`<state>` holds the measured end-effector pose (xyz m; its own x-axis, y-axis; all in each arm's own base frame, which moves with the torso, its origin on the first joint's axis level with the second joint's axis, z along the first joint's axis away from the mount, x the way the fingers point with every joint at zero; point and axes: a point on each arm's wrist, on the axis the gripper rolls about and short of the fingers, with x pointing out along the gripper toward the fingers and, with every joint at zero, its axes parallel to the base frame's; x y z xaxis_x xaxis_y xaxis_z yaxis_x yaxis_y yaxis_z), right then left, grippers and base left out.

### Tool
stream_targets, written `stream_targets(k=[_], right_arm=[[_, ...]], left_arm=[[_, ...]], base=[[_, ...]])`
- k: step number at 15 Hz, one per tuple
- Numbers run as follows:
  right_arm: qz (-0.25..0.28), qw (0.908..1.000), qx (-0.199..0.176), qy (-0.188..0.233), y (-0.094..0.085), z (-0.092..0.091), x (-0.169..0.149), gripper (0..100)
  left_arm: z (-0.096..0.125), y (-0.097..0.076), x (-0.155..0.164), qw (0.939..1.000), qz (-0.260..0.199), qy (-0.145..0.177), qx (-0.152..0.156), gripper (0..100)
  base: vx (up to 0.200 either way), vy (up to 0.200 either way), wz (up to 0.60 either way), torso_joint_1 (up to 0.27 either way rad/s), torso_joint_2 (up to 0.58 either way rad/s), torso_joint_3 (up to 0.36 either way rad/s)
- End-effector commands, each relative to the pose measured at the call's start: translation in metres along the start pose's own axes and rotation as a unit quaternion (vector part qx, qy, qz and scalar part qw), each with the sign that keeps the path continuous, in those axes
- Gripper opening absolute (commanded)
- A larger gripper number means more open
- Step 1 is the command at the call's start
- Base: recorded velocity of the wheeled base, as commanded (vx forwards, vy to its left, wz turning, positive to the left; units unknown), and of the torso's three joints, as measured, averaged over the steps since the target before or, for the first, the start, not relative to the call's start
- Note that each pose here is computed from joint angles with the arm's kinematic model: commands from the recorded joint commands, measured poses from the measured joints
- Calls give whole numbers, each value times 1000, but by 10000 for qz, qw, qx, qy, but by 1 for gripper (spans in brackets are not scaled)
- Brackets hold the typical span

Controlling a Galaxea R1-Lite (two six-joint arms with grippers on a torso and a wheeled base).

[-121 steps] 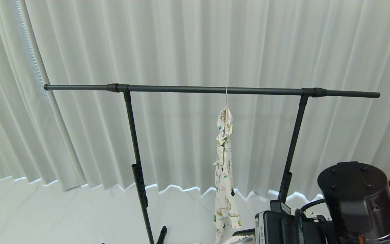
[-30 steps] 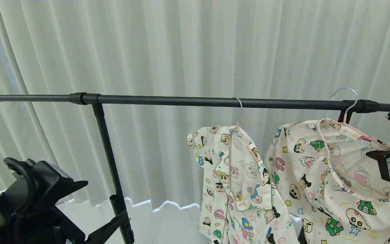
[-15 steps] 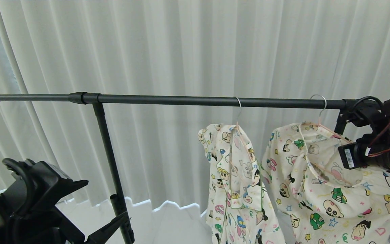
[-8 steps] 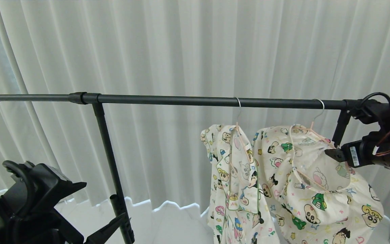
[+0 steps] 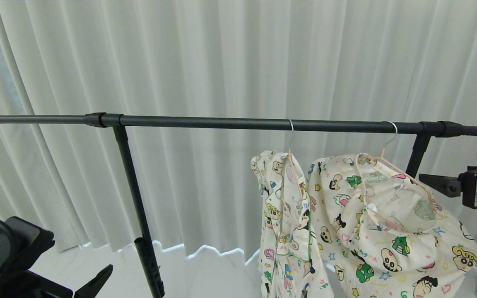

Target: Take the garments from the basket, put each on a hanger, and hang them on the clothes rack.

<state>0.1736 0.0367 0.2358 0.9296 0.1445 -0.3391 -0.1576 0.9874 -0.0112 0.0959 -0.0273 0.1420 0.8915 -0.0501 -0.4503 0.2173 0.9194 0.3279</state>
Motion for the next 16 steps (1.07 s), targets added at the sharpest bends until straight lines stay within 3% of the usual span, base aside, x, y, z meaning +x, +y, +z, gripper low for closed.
stream_targets(k=[1, 4, 7, 10, 12, 13, 14, 16], right_arm=[[-27, 9996, 17, -290, -2, -5, -25, 100], [-516, 9982, 25, -317, -14, -28, -49, 100], [-1174, 9927, -256, -125, -24, -75, -73, 100], [-1187, 9917, -482, -135, -19, -112, -91, 100], [-1160, 9906, -683, -239, -16, -136, -101, 100], [-1147, 9907, -686, -249, -15, -136, -101, 100], [-1073, 9903, -784, -412, -12, -159, -111, 100], [-1121, 9885, -843, -562, -8, -183, -124, 100]], left_arm=[[-5, 4, -5, 9996, 245, -37, -113, 100], [-24, 10, -18, 9958, 843, -31, -356, 100], [-65, 4, -36, 9877, 1438, -33, -619, 100], [-90, -4, -51, 9804, 1873, -139, -602, 100], [-98, -8, -61, 9776, 1966, -387, -637, 100], [-98, -8, -61, 9776, 1968, -394, -638, 100], [-101, -9, -66, 9731, 2089, -688, -693, 100], [-103, -10, -70, 9688, 2170, -941, -741, 100]], base=[[-200, 0, 0, 2, -2, 2], [-200, 0, 0, 10, 5, -1], [-200, 0, 0, -7, 2, 5], [-200, 0, 0, 2, 1, 2], [-200, 0, 0, 2, 0, 2], [-200, 0, 0, -2, 2, -2], [-200, 0, 0, 2, 2, 7], [-200, 0, 0, 5, 2, 7]])
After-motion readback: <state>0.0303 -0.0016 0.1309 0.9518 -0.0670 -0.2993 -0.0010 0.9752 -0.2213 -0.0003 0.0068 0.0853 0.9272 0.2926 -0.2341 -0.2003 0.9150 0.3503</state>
